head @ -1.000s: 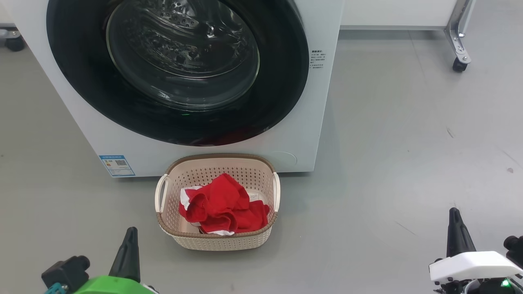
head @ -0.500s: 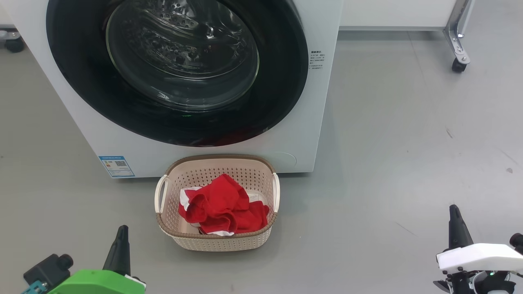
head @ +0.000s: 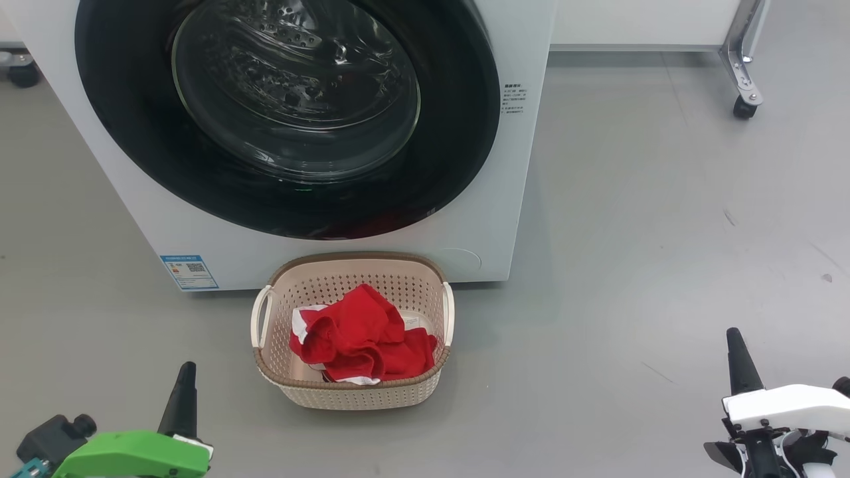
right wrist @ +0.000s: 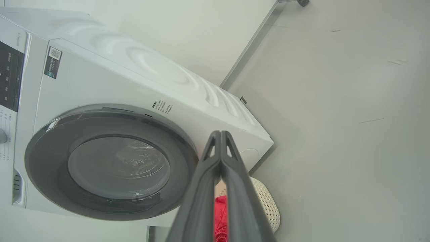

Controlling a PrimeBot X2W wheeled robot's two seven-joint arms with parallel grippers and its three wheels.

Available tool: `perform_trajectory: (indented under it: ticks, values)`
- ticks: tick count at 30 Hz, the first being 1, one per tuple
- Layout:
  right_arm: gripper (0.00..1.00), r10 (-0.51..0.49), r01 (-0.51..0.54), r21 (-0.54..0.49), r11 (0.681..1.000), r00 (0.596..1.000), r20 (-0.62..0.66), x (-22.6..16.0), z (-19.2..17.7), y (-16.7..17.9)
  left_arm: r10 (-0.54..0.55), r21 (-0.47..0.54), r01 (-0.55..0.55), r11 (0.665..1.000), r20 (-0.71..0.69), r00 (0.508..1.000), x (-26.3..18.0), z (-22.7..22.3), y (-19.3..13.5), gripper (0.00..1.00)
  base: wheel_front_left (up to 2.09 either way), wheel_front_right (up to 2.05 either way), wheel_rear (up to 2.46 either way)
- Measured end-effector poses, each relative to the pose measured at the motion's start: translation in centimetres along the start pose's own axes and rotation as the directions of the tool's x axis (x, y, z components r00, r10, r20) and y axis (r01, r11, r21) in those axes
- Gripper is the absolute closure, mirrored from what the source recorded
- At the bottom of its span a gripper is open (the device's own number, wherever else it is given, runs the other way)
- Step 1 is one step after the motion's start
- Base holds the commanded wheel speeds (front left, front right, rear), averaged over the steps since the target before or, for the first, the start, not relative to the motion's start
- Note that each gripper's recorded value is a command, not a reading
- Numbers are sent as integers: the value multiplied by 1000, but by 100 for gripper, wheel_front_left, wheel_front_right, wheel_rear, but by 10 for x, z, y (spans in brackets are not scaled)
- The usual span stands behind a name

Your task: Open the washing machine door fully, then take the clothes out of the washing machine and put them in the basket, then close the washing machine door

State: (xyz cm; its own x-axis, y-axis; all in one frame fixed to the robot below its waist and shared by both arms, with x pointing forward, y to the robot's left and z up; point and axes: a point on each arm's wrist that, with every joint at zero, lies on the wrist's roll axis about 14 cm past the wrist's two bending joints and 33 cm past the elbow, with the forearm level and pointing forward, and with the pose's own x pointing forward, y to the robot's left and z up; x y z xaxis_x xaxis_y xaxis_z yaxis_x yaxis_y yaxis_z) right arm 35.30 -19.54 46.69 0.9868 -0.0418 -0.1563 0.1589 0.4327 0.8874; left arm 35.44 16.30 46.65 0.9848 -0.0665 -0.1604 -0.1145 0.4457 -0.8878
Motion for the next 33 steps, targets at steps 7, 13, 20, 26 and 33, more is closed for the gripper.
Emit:
perform_trajectory:
  ticks: [7, 13, 20, 26, 33]
  values:
    - [100, 4, -4, 84, 996, 1000, -2, 3, 2, 1, -5, -77, 6, 997, 8, 1000, 3, 5, -1, 100, 0, 0, 0]
    - [100, 15, -14, 165, 986, 1000, -2, 7, 4, 3, -2, -158, 4, 987, 10, 1000, 5, 8, 2, 100, 0, 0, 0]
    - [100, 27, -25, 259, 966, 1000, -3, 10, 5, 4, -13, -254, 19, 967, 22, 1000, 8, 14, 1, 100, 0, 0, 0]
    - [100, 38, -36, 337, 941, 999, 2, 13, 7, 6, -22, -329, 33, 944, 37, 999, 10, 19, 0, 100, 0, 0, 0]
    - [100, 52, -52, 426, 903, 999, 10, 17, 11, 9, -28, -422, 48, 905, 52, 998, 12, 24, 1, 100, 0, 0, 0]
